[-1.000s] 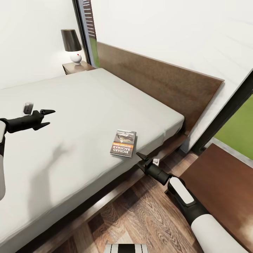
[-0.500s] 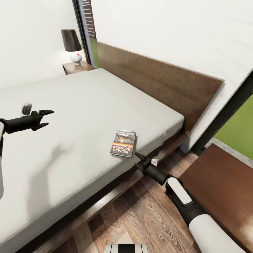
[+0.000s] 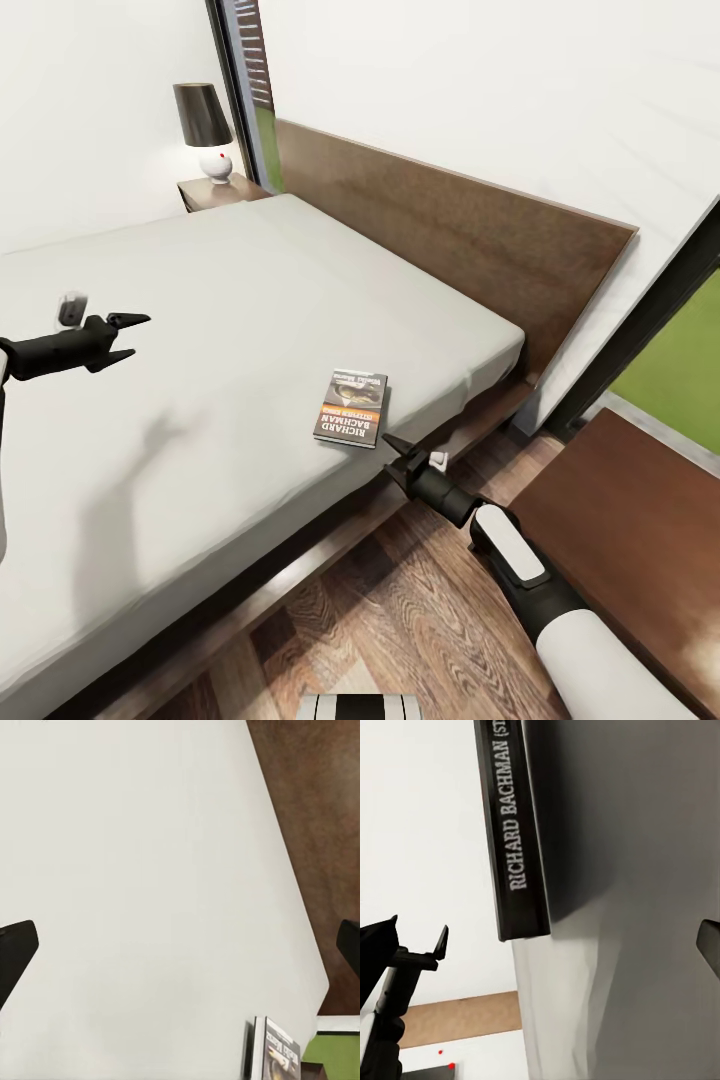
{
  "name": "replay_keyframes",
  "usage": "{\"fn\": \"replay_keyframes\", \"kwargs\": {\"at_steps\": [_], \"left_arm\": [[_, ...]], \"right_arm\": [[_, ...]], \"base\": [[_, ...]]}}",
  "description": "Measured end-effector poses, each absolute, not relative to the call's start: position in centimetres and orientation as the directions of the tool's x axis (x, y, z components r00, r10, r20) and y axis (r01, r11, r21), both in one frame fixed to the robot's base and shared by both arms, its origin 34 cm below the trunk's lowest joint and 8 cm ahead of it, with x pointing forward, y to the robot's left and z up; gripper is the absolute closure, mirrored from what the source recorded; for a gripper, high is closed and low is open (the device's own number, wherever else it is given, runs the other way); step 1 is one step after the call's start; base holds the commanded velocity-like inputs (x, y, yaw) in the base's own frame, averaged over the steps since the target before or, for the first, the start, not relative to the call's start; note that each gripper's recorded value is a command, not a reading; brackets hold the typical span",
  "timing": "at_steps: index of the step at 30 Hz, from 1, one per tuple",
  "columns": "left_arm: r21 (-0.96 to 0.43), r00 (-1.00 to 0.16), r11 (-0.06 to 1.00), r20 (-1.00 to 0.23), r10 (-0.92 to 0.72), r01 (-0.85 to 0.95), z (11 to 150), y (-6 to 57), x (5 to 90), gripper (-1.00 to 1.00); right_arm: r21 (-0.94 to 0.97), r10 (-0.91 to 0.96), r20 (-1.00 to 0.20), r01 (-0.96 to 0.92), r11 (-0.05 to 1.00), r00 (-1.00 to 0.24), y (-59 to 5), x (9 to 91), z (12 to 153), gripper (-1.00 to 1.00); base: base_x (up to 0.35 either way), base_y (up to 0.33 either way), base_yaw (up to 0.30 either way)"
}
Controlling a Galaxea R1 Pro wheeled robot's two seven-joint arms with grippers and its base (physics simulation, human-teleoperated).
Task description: In the bedroom, move the book from the bed onto either nightstand, and place the two sandals side by side next to the bed.
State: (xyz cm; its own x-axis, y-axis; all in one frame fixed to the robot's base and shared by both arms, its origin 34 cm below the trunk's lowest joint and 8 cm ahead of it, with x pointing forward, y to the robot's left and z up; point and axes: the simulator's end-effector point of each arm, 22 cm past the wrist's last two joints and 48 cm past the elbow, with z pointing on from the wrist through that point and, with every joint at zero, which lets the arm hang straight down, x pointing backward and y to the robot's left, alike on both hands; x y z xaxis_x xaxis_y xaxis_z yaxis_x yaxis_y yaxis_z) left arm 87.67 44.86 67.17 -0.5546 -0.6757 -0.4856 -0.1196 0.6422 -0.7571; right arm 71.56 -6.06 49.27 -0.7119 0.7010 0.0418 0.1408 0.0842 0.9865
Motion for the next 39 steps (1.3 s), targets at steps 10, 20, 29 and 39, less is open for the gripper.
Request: {"fn": "replay_keyframes", "kwargs": {"at_steps": [10, 20, 29, 39], "left_arm": [[-0.757, -0.556, 0.642, -0.484, -0.676, -0.121, 67.07, 44.86, 87.65, -1.0], [-0.758, -0.558, 0.64, -0.481, -0.676, -0.123, 66.92, 44.8, 87.63, -1.0], [-0.758, -0.559, 0.64, -0.48, -0.677, -0.124, 66.88, 44.77, 87.63, -1.0], [-0.758, -0.559, 0.64, -0.481, -0.676, -0.122, 66.9, 44.73, 87.65, -1.0]], "right_arm": [[0.987, 0.7, 0.043, 0.141, 0.083, -0.713, -5.97, 71.54, 49.3, -1.0], [0.986, 0.698, 0.044, 0.141, 0.083, -0.715, -5.87, 71.49, 49.33, -1.0], [0.983, 0.695, 0.038, 0.152, 0.104, -0.718, -5.79, 71.56, 49.2, -1.0], [0.978, 0.692, 0.024, 0.16, 0.132, -0.722, -5.43, 71.91, 49.46, -1.0]], "base": [[0.0, 0.0, 0.0], [0.0, 0.0, 0.0], [0.0, 0.0, 0.0], [0.0, 0.0, 0.0]]}}
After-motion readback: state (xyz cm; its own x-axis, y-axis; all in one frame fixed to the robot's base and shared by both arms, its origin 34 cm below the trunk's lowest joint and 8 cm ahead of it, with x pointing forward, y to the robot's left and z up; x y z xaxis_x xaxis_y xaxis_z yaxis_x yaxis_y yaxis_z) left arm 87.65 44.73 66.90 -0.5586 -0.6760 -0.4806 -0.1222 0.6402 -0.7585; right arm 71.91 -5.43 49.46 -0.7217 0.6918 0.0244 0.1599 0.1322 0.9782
